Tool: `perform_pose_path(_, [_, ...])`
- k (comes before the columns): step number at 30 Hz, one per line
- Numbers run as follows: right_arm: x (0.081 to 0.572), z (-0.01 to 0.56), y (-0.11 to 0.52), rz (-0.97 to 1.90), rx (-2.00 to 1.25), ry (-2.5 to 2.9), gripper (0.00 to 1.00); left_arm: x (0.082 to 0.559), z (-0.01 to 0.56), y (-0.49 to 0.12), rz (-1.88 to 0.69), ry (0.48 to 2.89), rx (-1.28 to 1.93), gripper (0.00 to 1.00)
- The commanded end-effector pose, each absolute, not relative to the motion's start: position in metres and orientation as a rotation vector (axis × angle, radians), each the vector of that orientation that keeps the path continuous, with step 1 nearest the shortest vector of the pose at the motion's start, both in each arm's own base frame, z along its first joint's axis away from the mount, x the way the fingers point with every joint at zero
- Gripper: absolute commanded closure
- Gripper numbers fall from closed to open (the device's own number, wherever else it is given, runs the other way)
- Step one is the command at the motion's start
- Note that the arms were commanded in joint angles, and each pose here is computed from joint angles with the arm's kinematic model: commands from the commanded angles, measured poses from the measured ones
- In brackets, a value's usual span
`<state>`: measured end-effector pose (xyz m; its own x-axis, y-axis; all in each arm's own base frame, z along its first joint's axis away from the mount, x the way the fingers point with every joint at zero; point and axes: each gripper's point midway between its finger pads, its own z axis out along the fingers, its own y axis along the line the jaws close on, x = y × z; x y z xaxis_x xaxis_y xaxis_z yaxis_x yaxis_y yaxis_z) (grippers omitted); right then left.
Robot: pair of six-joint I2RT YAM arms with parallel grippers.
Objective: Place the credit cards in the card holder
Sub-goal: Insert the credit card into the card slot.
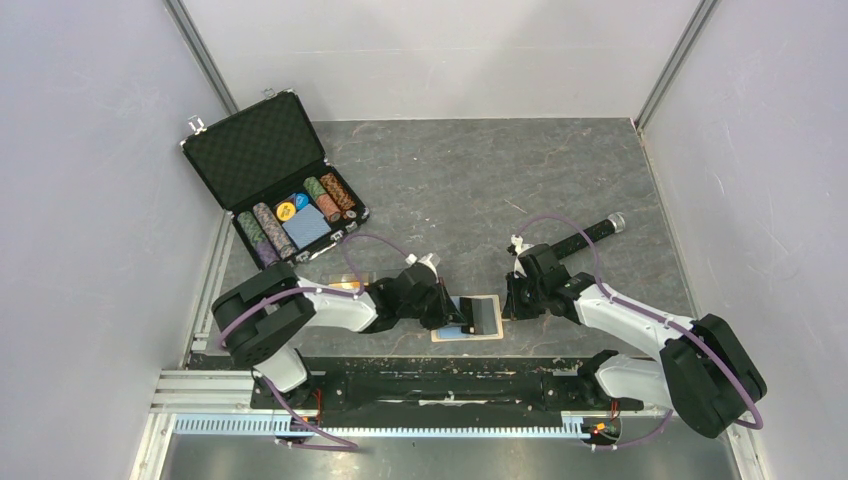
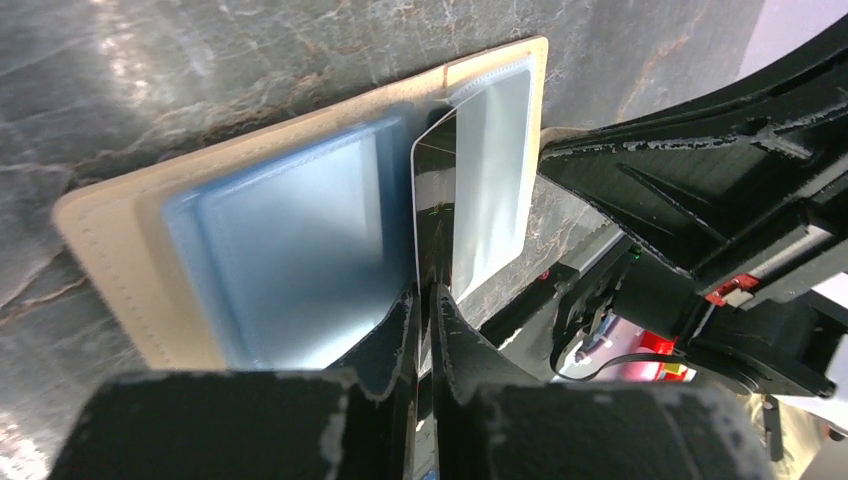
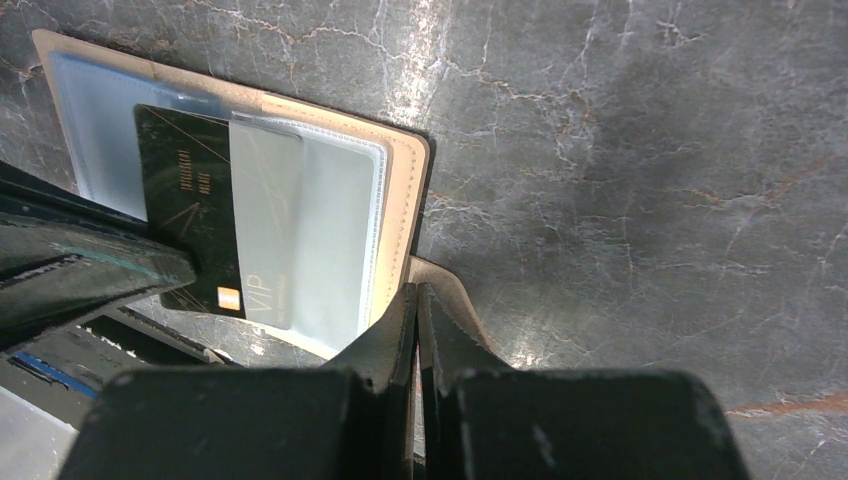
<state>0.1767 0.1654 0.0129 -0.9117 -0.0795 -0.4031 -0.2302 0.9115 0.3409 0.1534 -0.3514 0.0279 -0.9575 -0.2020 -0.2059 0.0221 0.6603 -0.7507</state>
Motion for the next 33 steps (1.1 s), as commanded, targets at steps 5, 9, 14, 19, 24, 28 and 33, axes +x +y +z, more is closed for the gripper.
perform_pose_path(5, [0.172, 0.003, 0.16, 0.513, -0.243, 2.707, 1.0, 0.149, 0.017, -0.352, -0.926, 2.717, 0.006, 0.75])
perform_pose_path(9, [0.172, 0.003, 0.159, 0.512, -0.246, 2.709, 1.0, 0.151, 0.022, -0.342, -0.822, 2.73, 0.055, 0.58])
perform_pose_path(14, [0.172, 0.002, 0.159, 0.51, -0.246, 2.714, 1.0, 0.155, 0.036, -0.335, -0.728, 2.723, 0.103, 0.47])
perform_pose_path(19, [0.172, 0.002, 0.16, 0.511, -0.247, 2.713, 1.0, 0.159, 0.033, -0.339, -0.721, 2.723, 0.115, 0.42])
perform_pose_path(24, [0.172, 0.003, 0.16, 0.511, -0.248, 2.712, 1.0, 0.16, 0.024, -0.347, -0.733, 2.735, 0.125, 0.42])
perform_pose_path(28, [0.172, 0.002, 0.159, 0.511, -0.25, 2.714, 1.0, 0.162, 0.024, -0.356, -0.761, 2.729, 0.15, 0.44])
perform_pose_path(33, [0.17, 0.0, 0.159, 0.506, -0.255, 2.722, 1.0, 0.165, 0.027, -0.369, -0.79, 2.729, 0.178, 0.47])
